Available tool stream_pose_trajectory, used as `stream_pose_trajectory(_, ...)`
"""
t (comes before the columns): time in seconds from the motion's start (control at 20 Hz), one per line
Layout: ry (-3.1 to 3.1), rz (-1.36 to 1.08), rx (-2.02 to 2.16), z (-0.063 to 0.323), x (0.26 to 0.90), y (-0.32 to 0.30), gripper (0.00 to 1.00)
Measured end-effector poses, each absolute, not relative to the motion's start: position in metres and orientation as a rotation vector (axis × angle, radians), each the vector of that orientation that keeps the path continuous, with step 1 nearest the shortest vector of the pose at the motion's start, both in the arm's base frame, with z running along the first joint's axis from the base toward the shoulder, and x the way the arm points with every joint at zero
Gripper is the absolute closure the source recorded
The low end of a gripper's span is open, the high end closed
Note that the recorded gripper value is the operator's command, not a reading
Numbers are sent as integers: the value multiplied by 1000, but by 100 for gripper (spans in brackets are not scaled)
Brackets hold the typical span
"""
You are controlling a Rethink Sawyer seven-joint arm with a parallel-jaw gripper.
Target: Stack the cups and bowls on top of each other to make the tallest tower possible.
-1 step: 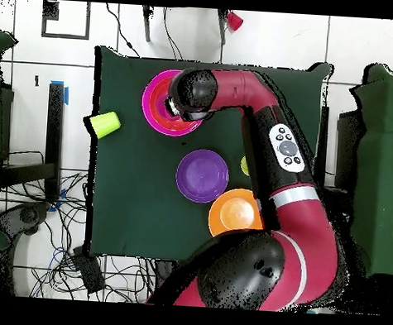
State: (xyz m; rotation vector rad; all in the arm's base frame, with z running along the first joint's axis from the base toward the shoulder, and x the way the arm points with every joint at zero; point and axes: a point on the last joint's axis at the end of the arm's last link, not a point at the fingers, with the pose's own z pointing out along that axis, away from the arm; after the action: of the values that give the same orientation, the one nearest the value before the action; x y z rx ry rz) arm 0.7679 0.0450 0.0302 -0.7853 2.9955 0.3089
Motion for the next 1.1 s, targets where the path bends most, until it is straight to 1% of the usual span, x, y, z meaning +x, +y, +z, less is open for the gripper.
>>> stream_pose_trajectory(0.3,3006,328,-754,11,771,41,100)
stream_pose_trajectory(0.85,3020,346,-760,-3,764,44,100)
stream_pose_trajectory(1.1,3034,369,-760,-17,757,46,100)
